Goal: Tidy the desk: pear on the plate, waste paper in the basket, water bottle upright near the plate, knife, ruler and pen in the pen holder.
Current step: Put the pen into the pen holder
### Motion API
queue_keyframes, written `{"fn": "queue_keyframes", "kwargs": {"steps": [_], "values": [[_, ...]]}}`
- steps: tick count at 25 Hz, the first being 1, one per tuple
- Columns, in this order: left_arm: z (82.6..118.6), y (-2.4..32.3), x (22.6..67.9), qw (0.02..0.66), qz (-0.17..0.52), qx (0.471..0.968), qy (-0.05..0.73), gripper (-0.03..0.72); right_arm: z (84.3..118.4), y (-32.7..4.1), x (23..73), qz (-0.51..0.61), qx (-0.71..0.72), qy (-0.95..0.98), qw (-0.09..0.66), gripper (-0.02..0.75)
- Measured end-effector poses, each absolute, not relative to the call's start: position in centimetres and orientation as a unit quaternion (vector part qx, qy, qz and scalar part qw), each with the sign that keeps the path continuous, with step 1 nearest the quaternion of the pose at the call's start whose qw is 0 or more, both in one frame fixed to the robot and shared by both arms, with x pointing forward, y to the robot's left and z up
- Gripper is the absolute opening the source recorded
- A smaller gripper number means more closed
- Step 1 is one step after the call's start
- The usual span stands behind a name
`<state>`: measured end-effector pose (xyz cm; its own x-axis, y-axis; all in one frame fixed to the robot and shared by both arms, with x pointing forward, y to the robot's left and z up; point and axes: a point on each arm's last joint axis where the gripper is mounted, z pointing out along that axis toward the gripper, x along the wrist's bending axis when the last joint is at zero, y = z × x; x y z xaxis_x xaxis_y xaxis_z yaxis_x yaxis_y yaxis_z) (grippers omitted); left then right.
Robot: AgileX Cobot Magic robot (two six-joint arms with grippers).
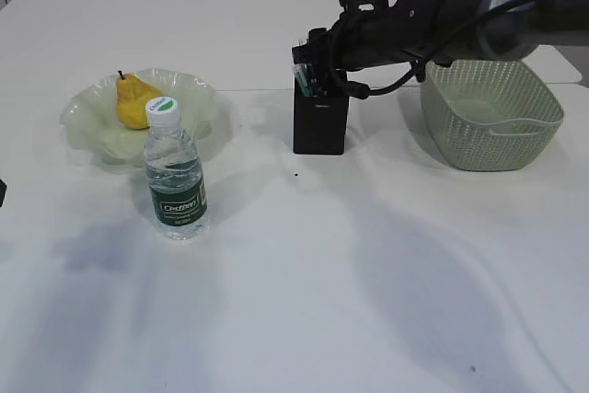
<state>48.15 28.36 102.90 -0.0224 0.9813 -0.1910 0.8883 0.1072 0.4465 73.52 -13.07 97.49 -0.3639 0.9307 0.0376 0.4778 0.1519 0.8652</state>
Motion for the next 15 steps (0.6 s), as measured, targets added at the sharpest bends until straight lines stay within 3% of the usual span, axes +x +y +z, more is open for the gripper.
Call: {"fn": "queue_keyframes", "kwargs": {"steps": [15], "values": [[102.8, 28.3, 48.0, 0.222, 0.093, 0.663, 0.709, 0.465, 104.8, -13.1, 69.7, 0.416, 0.469, 0.752, 0.203, 0.414]]}}
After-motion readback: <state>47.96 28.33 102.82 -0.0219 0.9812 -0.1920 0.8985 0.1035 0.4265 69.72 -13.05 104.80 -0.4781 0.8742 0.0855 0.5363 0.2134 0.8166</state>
